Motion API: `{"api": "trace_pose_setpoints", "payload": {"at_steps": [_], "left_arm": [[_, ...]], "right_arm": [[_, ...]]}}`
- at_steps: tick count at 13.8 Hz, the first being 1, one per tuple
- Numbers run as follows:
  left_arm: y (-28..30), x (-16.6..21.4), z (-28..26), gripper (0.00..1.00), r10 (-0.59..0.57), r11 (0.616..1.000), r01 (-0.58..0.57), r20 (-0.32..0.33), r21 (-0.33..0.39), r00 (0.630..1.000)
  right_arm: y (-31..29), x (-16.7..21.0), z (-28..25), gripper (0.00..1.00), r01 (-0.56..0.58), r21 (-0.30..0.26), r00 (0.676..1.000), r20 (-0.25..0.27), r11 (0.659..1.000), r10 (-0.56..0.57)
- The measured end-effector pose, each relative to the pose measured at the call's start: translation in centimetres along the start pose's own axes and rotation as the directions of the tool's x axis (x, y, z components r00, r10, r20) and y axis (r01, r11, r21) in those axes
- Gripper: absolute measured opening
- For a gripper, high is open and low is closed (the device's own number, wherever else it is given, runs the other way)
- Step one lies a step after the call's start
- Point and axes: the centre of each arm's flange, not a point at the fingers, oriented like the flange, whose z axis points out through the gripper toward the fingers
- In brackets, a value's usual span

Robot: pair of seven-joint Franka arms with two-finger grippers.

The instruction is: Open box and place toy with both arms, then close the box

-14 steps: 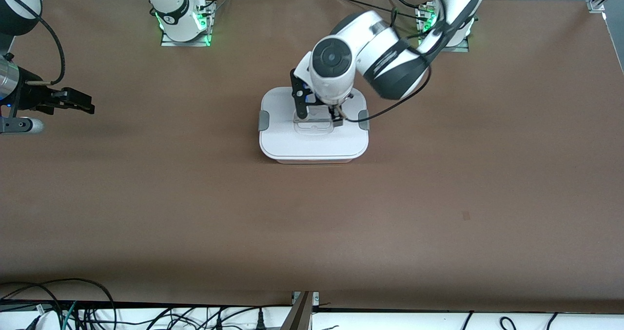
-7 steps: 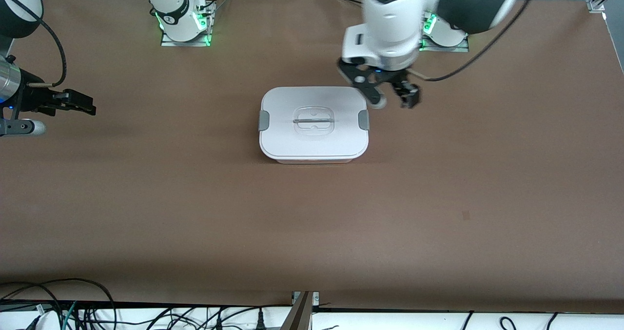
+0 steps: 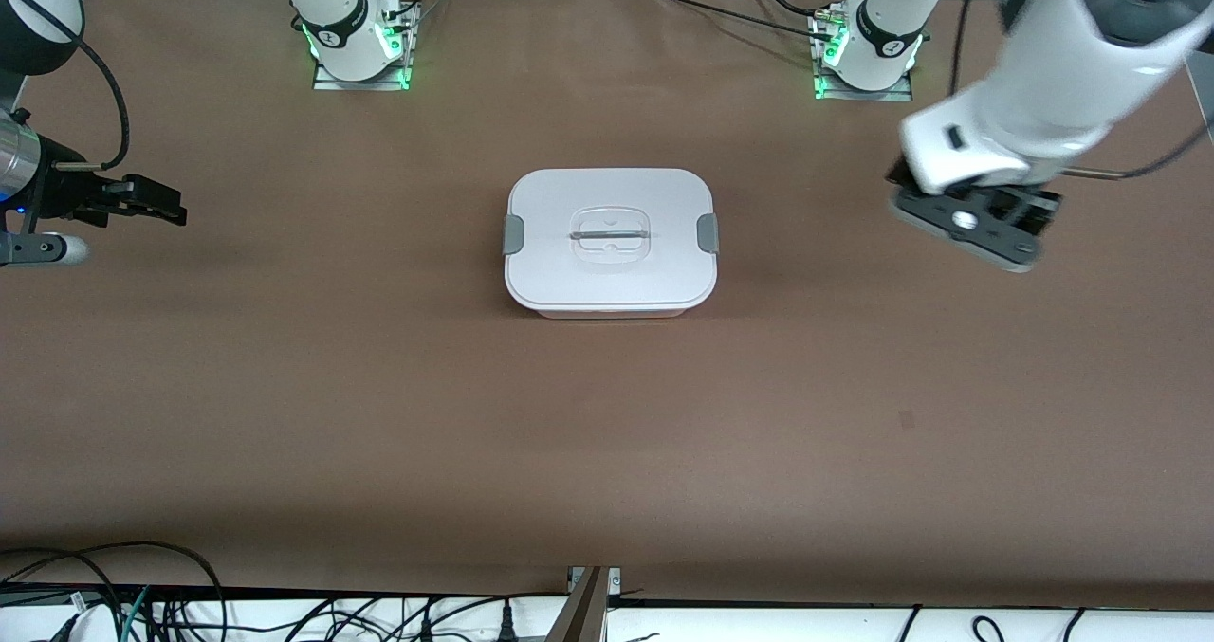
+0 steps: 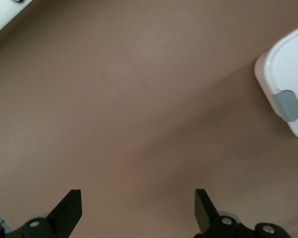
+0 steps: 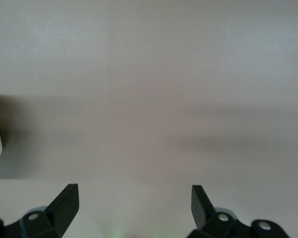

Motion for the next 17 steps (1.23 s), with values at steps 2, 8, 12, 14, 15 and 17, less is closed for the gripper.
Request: {"api": "trace_pose_setpoints", "payload": {"at_steps": [2, 8, 12, 14, 15, 17], "left_arm": [[-2.6, -1.6, -0.6, 1.00, -0.068, 0.998, 0.068, -0.005, 0.013, 0.998], [-5.1, -7.6, -0.6, 1.00, -0.261, 0.965, 0.256, -0.196, -0.053, 0.945], [-6.1, -9.4, 1.2, 1.00, -0.321, 0.946, 0.309, -0.178, -0.095, 0.930], [-6.0, -9.2, 2.0, 1.00, -0.331, 0.943, 0.317, -0.155, -0.104, 0.931], [-6.3, -9.2, 2.3, 1.00, -0.335, 0.941, 0.321, -0.147, -0.107, 0.931], [-6.6, -9.2, 2.7, 1.00, -0.343, 0.937, 0.330, -0.134, -0.111, 0.930]], "right_arm": [[0.0, 0.1, 0.1, 1.00, 0.000, 0.000, 1.000, 0.001, 1.000, 0.000], [0.0, 0.3, -0.2, 1.00, 0.000, -0.001, 1.000, -0.006, 1.000, 0.000], [0.0, 0.3, -0.2, 1.00, 0.000, 0.002, 1.000, -0.006, 1.000, 0.000], [-0.1, 0.3, -0.2, 1.00, 0.000, 0.009, 1.000, -0.006, 1.000, 0.000], [-0.1, 0.3, -0.2, 1.00, 0.000, 0.009, 1.000, -0.007, 1.000, 0.000], [-0.1, 0.3, -0.2, 1.00, 0.000, 0.009, 1.000, -0.007, 1.000, 0.000]]}}
